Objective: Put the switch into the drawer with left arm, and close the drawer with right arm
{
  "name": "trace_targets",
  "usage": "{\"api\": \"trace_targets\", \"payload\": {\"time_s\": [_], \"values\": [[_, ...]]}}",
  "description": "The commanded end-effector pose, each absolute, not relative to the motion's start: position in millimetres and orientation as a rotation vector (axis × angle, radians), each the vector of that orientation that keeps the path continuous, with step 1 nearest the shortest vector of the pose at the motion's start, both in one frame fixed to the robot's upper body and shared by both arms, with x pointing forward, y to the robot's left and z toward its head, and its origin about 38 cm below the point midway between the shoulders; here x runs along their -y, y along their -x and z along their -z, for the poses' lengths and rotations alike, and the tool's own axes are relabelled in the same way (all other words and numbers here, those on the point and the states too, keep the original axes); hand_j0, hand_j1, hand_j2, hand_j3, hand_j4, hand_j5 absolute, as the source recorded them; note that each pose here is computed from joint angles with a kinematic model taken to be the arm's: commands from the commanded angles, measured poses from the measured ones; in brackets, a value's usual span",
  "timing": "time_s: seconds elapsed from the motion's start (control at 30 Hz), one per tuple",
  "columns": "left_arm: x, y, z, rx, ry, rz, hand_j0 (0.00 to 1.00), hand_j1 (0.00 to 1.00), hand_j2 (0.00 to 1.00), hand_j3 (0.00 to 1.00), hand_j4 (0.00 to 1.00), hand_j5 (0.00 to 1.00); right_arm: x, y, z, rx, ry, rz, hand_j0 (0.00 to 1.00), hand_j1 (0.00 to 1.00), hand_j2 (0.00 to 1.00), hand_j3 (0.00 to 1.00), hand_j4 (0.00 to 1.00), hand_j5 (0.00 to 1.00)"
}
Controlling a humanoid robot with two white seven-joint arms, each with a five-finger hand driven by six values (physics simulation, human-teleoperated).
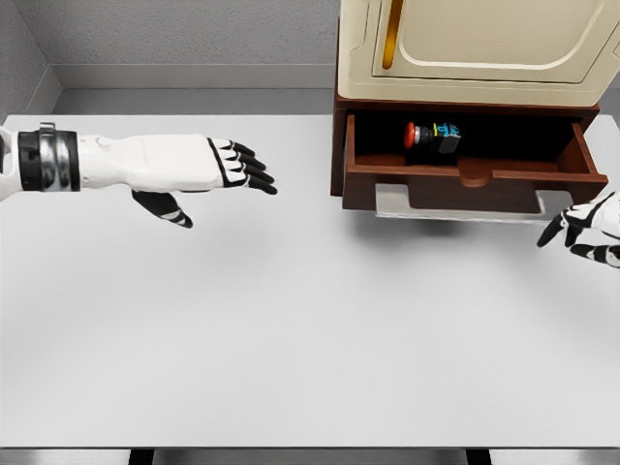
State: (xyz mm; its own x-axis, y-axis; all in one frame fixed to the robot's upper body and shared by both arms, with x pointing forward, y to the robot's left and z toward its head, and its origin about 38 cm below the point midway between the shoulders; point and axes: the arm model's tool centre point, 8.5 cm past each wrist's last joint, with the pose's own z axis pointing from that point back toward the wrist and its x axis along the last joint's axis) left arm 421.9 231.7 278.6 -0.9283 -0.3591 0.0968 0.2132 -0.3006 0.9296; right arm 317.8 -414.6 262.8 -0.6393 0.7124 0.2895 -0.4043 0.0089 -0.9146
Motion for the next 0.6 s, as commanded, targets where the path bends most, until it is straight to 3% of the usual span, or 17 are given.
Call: {"api": "trace_targets", "payload": {"time_s": [0.0, 0.3, 0.57], "values": [[-232, -421, -278, 1.595, -0.178, 2.269, 1.0, 1.0, 1.0, 1.0, 1.0, 1.0, 408, -314, -249, 1.455, 0.311, -1.814, 0.58, 0.58, 0.58, 0.58, 0.58, 0.58], [-232, -421, -278, 1.595, -0.178, 2.269, 1.0, 1.0, 1.0, 1.0, 1.0, 1.0, 411, -317, -243, 1.441, 0.304, -1.799, 0.6, 0.6, 0.6, 0.6, 0.6, 0.6], [-233, -422, -278, 1.593, -0.177, 2.268, 1.0, 1.0, 1.0, 1.0, 1.0, 1.0, 391, -330, -249, 1.488, 0.281, -1.841, 0.6, 0.6, 0.6, 0.6, 0.6, 0.6]]}}
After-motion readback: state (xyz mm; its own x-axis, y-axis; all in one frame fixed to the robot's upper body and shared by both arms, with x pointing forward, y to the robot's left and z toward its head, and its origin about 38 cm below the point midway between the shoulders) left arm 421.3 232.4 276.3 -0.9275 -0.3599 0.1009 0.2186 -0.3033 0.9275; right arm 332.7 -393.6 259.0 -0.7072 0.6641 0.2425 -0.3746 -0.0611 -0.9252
